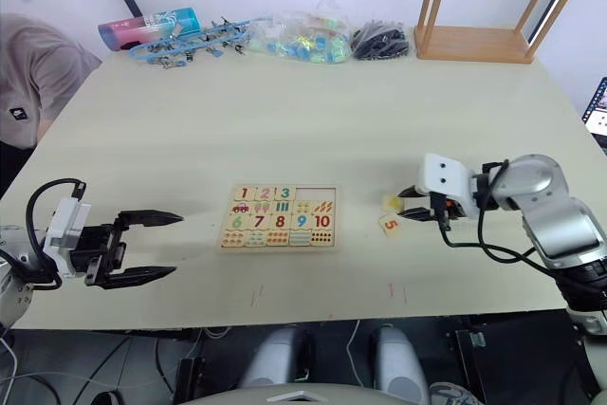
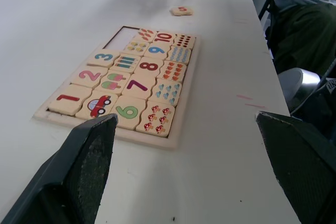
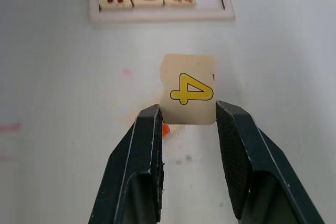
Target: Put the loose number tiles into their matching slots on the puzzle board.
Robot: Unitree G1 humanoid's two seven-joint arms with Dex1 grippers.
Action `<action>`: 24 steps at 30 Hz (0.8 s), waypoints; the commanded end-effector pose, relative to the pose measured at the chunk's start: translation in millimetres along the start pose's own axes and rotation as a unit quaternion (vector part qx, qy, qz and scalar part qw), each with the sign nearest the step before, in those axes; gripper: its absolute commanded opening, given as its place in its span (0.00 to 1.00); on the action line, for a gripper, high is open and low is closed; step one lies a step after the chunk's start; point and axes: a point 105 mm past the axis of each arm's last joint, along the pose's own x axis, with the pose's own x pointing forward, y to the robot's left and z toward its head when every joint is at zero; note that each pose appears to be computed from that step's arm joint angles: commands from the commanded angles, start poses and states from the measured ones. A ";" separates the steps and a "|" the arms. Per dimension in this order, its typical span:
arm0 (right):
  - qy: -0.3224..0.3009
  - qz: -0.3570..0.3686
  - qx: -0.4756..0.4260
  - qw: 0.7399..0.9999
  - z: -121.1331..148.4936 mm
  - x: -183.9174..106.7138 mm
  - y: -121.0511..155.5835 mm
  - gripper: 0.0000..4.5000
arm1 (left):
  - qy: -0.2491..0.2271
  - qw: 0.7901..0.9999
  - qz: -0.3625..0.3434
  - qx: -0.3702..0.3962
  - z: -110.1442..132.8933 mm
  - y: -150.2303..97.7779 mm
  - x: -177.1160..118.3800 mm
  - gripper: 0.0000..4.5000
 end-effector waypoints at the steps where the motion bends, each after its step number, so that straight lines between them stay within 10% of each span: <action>1: -0.002 -0.004 -0.023 1.000 27.9 4.2 -4.0 0.20 | -0.009 1.000 -0.002 0.015 8.0 1.8 -3.3 1.00; 13: 0.067 0.012 -0.023 0.997 93.0 60.5 -31.4 0.20 | -0.023 0.999 0.019 0.012 8.2 1.8 -6.9 1.00; 24: 0.128 0.019 -0.039 0.991 99.8 91.3 -39.4 0.20 | -0.034 0.998 0.045 0.005 1.8 -3.4 -12.3 1.00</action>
